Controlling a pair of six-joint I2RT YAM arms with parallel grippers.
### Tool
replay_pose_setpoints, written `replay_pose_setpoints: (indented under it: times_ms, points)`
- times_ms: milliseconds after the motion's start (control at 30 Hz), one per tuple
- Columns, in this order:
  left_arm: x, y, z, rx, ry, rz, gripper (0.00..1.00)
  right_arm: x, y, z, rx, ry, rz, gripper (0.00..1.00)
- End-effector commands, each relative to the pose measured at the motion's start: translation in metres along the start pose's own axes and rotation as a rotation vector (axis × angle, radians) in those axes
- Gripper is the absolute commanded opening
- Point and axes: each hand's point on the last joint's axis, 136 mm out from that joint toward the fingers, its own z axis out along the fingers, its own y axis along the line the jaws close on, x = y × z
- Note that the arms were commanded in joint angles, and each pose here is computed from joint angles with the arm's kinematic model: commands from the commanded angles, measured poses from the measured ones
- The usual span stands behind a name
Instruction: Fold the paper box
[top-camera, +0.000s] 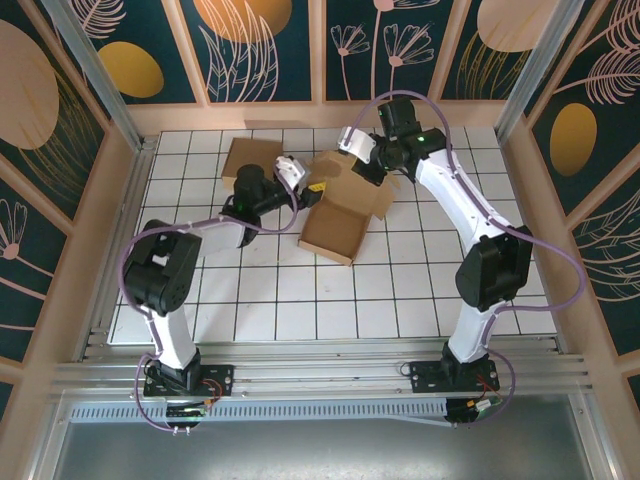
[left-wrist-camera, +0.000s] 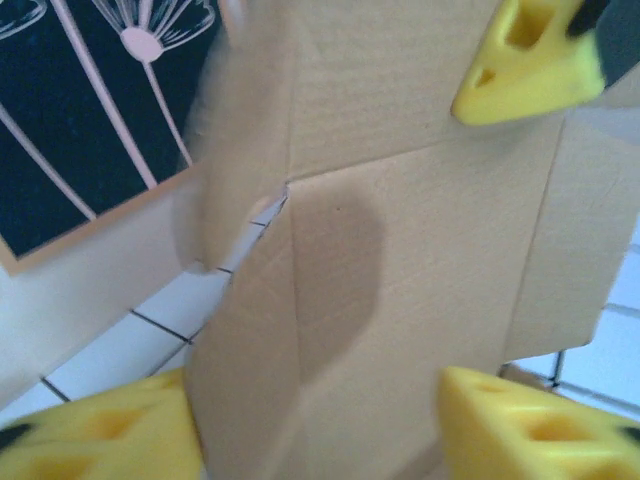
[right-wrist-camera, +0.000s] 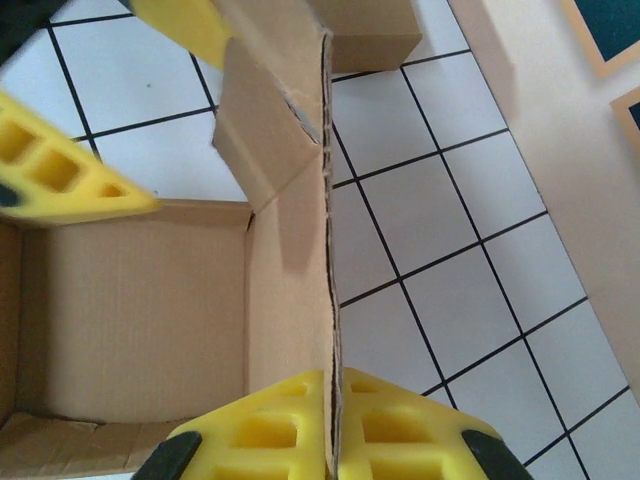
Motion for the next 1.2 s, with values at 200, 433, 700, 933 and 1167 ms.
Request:
replay_pose_setpoints:
  times_ms: [200, 433, 700, 933, 1167]
  points:
    - [-0.033, 0.051, -0.062, -0.286, 0.139, -0.479, 0.57, -0.004, 0.021, 0.004, -0.105, 0.041, -0.047, 0.03]
    - [0.034, 0.091, -0.051, -0.298, 0.382, -0.794, 0.12, -0.010, 0.021, 0.010, -0.096, 0.051, -0.059, 0.02]
    - [0.054, 0.060, -0.021, -0.039, 0.405, -1.013, 0.08, -0.006, 0.025, 0.016, -0.060, 0.097, -0.090, 0.02]
    - [0.082, 0.039, -0.011, 0.020, 0.477, -1.056, 0.07, -0.009, 0.027, 0.021, -0.058, 0.095, -0.099, 0.02]
    - [0.072, 0.009, 0.004, 0.119, 0.475, -1.051, 0.06, -0.009, 0.026, 0.023, -0.054, 0.099, -0.097, 0.02]
